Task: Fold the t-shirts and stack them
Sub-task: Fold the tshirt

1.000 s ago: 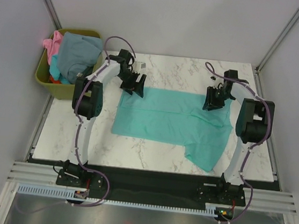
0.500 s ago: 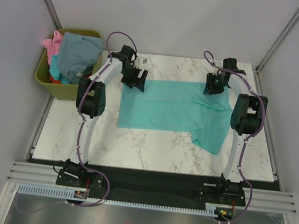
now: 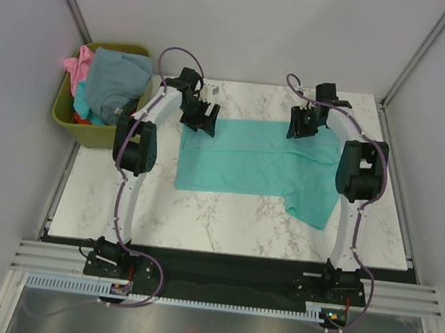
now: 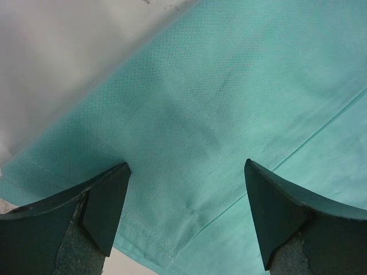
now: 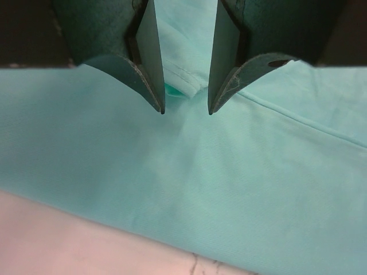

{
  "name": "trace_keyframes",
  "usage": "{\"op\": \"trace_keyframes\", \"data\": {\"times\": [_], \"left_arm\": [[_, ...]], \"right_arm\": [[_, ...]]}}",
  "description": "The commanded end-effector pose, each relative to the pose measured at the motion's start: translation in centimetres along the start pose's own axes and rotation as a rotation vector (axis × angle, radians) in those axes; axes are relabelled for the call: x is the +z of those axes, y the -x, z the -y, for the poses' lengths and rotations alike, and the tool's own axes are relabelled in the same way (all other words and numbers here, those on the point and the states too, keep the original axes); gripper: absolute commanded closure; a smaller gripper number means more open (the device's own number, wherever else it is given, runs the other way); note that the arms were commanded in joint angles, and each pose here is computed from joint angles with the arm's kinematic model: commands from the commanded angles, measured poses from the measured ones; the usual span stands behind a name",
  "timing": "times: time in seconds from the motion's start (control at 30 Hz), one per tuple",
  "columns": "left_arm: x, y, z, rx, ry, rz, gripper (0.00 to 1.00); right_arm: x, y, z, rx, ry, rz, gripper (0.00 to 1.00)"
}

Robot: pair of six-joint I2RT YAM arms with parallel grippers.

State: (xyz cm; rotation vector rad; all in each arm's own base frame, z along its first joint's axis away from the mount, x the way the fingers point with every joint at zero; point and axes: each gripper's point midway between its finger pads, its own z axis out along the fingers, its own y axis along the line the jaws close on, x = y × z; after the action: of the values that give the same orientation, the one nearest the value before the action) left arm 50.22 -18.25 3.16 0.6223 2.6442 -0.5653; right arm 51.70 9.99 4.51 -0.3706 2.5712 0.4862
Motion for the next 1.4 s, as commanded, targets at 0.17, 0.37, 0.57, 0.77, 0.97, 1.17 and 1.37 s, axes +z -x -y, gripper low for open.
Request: {"op": "trace_keyframes", "data": {"times": [0.17,0.37,0.57,0.77,0.97,1.17,1.37], "left_arm": [[1.4,-1.5,-1.2,0.006,0.055,-0.042,0.09],[1.6,-1.6,-1.3,0.002,0.049,-0.044,0.09],[1.8,-1.7,-1.1,-0.006,0.042,-0.047,0.09],[1.8,-1.6,-1.1,-0.008,0.040,-0.045,0.09],[1.8,-1.4,-1.2,-0.011,0.040,-0.041,0.09],[2.0,-1.4,-1.3,-0.017,0.042,-0.039,0.08],[1.8,-1.5,-1.2,-0.021,0.038,-0.041,0.08]], "right_arm": [[-1.8,2.3,-1.5,-0.028,0.024,0.070,0.56],[-2.1,1.4,-1.8,-0.022,0.030,0.053,0.56],[-2.3,0.2,-2.1,-0.011,0.036,0.026,0.56],[-3.2,-1.3,-3.0,-0.011,0.045,-0.002,0.56],[-4.9,-3.6,-5.9,-0.004,0.075,-0.034,0.56],[-6.4,-7.5,-10.1,0.004,0.136,-0.090,0.56],[-8.0,-4.1,-9.2,-0.072,0.063,-0.006,0.56]]}}
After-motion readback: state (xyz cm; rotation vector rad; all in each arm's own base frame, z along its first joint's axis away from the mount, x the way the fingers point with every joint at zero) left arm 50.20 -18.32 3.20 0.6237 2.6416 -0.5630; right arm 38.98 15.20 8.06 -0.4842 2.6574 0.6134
